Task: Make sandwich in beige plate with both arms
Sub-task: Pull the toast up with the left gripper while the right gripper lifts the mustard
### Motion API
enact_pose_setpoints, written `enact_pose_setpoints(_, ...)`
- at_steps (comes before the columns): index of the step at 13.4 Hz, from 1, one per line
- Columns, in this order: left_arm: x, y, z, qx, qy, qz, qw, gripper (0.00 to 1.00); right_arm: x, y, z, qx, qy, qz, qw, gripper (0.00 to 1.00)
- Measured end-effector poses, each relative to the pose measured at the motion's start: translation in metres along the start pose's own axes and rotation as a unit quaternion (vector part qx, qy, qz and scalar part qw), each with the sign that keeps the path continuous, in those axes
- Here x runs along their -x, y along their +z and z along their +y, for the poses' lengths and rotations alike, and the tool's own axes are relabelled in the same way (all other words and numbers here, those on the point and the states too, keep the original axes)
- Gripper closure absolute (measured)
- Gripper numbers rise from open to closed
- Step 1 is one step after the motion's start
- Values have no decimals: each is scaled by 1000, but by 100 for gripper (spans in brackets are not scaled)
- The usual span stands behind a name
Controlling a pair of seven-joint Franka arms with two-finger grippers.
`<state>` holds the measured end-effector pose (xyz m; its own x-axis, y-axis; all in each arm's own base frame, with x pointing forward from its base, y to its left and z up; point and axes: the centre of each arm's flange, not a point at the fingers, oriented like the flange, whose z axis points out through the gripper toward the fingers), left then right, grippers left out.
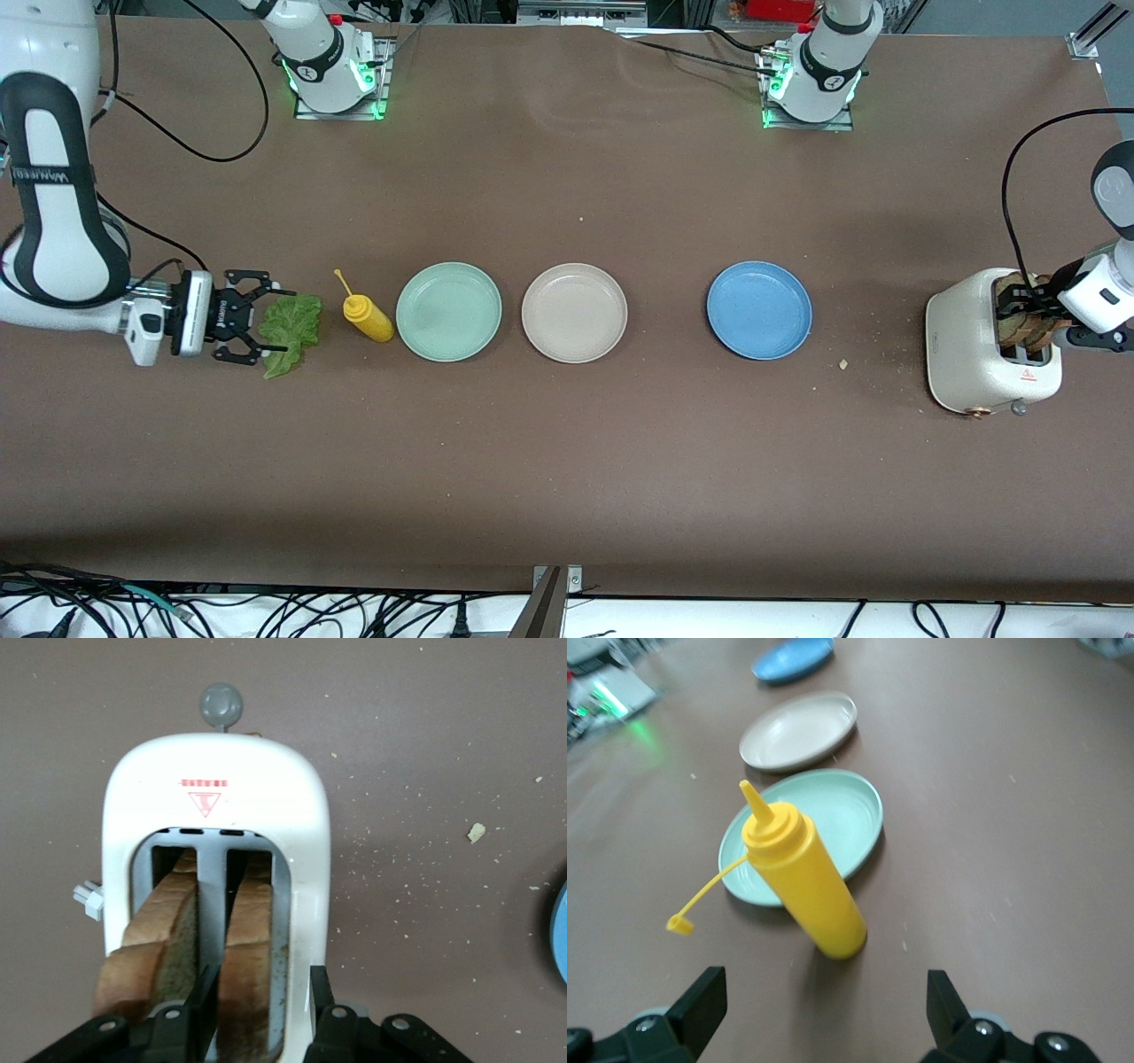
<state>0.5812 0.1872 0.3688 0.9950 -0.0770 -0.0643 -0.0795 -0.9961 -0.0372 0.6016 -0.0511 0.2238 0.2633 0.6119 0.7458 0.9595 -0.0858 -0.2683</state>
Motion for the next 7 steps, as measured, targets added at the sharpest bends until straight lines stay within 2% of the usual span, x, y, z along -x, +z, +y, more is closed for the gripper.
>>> enact_pose_setpoints(3, 0, 0, -1, 0, 0, 0, 1000, 60, 27, 40, 0, -31, -47, 66, 996, 0)
enact_pose_setpoints(6, 0, -1, -1, 0, 1, 1, 1000, 86, 46, 69, -3, -47, -88, 121, 988, 0)
enact_pose_setpoints(7, 0, -1, -1, 0, 0, 1, 1000, 87, 52, 80, -3, -47, -100, 144, 983, 0)
